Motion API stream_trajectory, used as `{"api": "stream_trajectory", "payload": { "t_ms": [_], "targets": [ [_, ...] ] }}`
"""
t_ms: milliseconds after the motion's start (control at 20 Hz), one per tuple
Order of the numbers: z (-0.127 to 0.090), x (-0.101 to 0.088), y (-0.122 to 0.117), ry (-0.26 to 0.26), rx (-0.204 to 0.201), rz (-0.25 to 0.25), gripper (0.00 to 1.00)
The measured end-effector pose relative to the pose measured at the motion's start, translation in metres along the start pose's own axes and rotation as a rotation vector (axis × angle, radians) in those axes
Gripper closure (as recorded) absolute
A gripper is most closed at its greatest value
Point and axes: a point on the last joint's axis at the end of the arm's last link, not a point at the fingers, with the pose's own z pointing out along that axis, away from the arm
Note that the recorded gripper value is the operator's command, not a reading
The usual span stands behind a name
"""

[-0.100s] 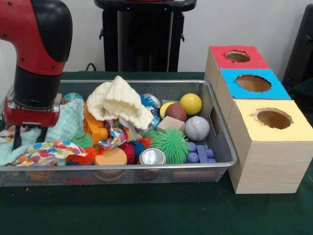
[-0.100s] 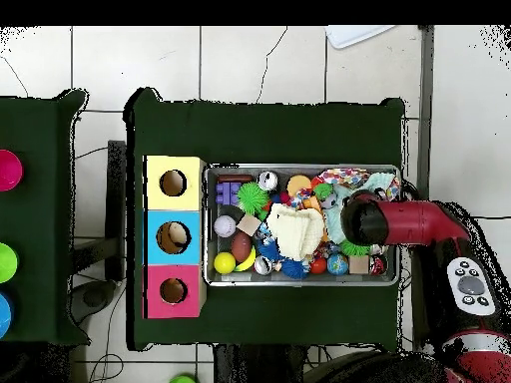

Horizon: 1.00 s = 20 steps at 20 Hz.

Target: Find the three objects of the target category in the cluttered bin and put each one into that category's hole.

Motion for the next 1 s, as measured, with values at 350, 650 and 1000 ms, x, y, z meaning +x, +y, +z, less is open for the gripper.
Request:
{"api": "stream_trajectory", "payload": {
  "t_ms": [350,650,1000],
  "targets": [
    [0.002,-0.002,-0.001,-0.007,-0.026,0.065,1.0],
    [-0.002,-0.005,0.001,0.013,-0.056,0.129,1.0],
    [-0.023,-0.016,0.019,0.048,-0.066,0.147,1.0]
  ]
}}
